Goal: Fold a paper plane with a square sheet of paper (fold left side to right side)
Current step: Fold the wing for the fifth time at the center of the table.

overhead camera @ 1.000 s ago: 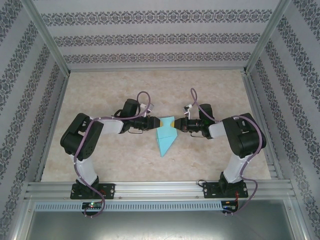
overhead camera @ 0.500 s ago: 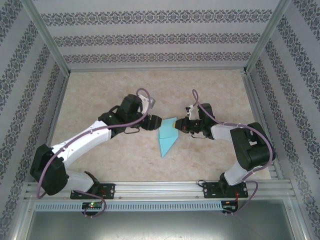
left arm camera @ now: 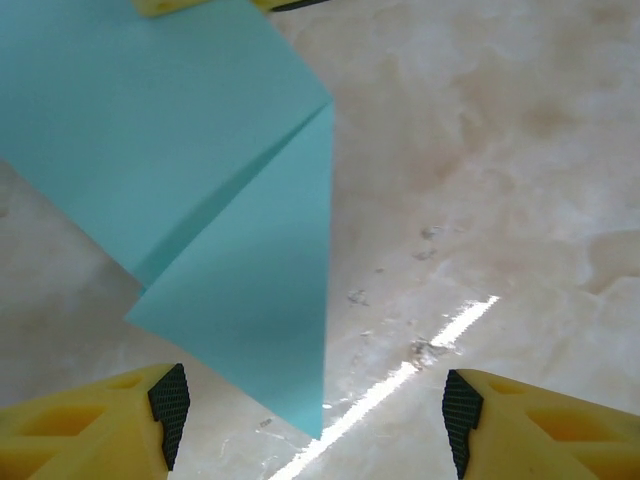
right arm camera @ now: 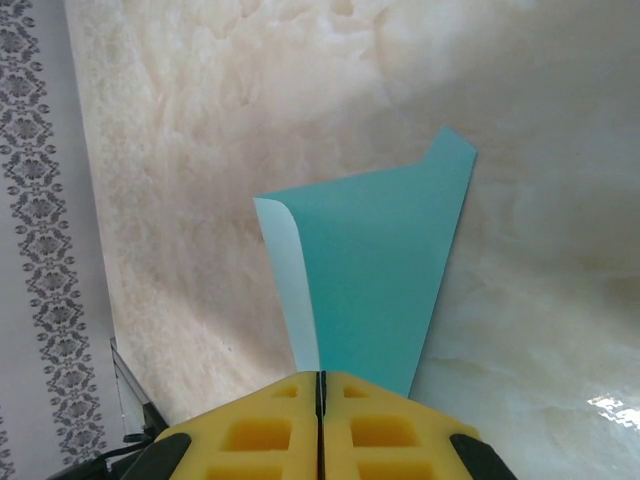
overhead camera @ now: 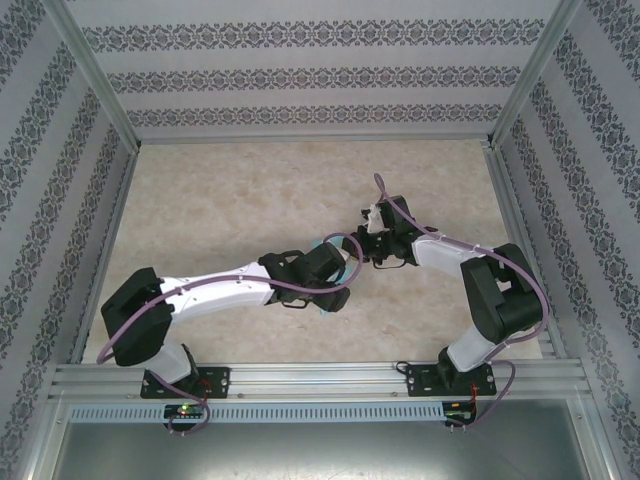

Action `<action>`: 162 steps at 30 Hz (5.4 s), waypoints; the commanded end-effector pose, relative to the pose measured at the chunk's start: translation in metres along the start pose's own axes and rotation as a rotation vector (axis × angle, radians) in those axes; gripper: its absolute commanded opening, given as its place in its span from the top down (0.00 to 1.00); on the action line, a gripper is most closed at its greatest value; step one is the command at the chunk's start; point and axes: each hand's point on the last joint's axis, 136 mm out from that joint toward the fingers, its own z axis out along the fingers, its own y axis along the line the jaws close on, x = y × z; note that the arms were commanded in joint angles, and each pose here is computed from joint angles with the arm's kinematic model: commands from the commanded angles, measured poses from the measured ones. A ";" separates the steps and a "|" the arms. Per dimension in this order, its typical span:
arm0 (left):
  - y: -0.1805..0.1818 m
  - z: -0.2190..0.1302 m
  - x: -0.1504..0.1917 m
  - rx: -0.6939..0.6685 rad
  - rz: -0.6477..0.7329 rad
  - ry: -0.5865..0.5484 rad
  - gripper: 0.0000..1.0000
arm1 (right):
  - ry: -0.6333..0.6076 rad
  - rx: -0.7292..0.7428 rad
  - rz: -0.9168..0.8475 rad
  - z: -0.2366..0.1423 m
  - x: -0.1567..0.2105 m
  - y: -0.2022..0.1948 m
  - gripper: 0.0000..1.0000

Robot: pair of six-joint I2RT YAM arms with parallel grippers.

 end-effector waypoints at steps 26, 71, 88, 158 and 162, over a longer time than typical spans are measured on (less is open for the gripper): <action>0.012 0.039 0.011 -0.324 0.042 0.125 0.57 | 0.015 0.068 0.068 0.015 0.003 -0.009 0.94; 0.010 0.041 -0.019 0.127 -0.303 -0.020 0.92 | -0.276 0.132 0.022 -0.090 -0.009 -0.047 0.37; 0.018 0.050 -0.026 0.415 -0.578 -0.084 0.96 | -0.164 0.132 -0.055 -0.045 0.019 -0.047 0.39; 0.053 0.059 -0.017 0.639 -0.872 -0.138 0.92 | -0.057 0.115 0.042 0.057 0.009 -0.027 0.57; 0.053 0.058 -0.017 0.636 -0.873 -0.139 0.87 | -0.054 0.121 0.043 0.058 0.010 -0.029 0.57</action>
